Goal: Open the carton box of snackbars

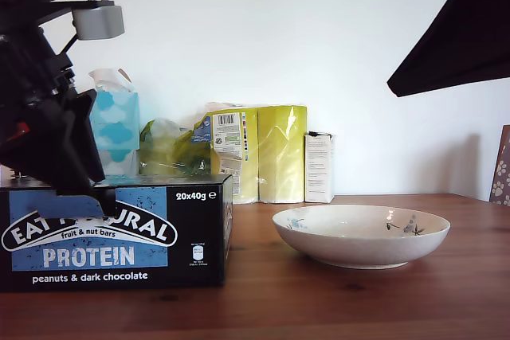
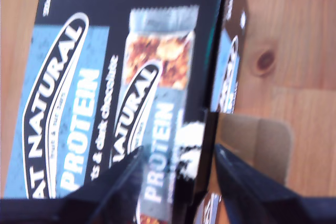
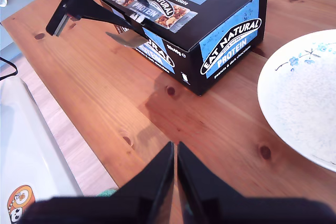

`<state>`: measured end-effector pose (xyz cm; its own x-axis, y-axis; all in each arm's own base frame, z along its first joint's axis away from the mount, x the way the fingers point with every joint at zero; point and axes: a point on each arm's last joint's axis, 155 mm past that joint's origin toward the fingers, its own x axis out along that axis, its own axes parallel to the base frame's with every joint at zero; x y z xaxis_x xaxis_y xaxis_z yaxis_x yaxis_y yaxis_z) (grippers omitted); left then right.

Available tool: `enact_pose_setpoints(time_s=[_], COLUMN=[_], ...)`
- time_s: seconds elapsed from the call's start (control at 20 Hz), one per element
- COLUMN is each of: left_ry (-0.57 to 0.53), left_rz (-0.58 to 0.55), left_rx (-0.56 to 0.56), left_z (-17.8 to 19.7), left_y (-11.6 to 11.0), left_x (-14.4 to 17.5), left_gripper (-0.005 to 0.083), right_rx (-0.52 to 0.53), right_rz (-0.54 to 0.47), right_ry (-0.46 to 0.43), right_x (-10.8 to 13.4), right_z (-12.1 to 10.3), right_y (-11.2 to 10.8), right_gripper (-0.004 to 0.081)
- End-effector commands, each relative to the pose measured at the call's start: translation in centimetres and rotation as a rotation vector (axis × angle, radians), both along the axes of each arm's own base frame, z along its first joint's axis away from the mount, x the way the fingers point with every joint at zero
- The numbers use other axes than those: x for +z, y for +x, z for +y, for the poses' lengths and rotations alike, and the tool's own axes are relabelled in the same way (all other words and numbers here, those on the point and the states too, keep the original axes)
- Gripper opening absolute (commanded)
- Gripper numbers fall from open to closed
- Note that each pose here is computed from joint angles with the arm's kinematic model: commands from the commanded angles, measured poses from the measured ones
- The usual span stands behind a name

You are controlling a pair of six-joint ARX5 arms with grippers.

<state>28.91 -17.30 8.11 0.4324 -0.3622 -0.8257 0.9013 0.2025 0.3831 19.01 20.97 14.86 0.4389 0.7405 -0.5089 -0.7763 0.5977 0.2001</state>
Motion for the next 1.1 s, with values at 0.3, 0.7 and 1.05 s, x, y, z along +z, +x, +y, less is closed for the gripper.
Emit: enact_pose_setpoints(time_s=[0.3, 0.7, 1.05], left_ry=[0.017, 0.056, 0.006], left_rz=[0.018, 0.118, 0.149], left_rx=[-0.046, -0.022, 0.119], left_z=[-0.7, 0.4, 0.3], left_y=[-0.9, -2.9, -2.6], left_x=[-0.4, -1.7, -1.5], left_gripper=[0.0018, 0.017, 0.0111], right_rx=[0.011, 0.01, 0.007], right_rz=[-0.008, -0.008, -0.009], right_ry=[0.0, 0.0, -0.002], right_x=[0.1, 0.1, 0.1], right_z=[0.2, 0.2, 0.2], right_y=[-0.1, -0.1, 0.0], right_gripper=[-0.0013, -0.0013, -0.0013])
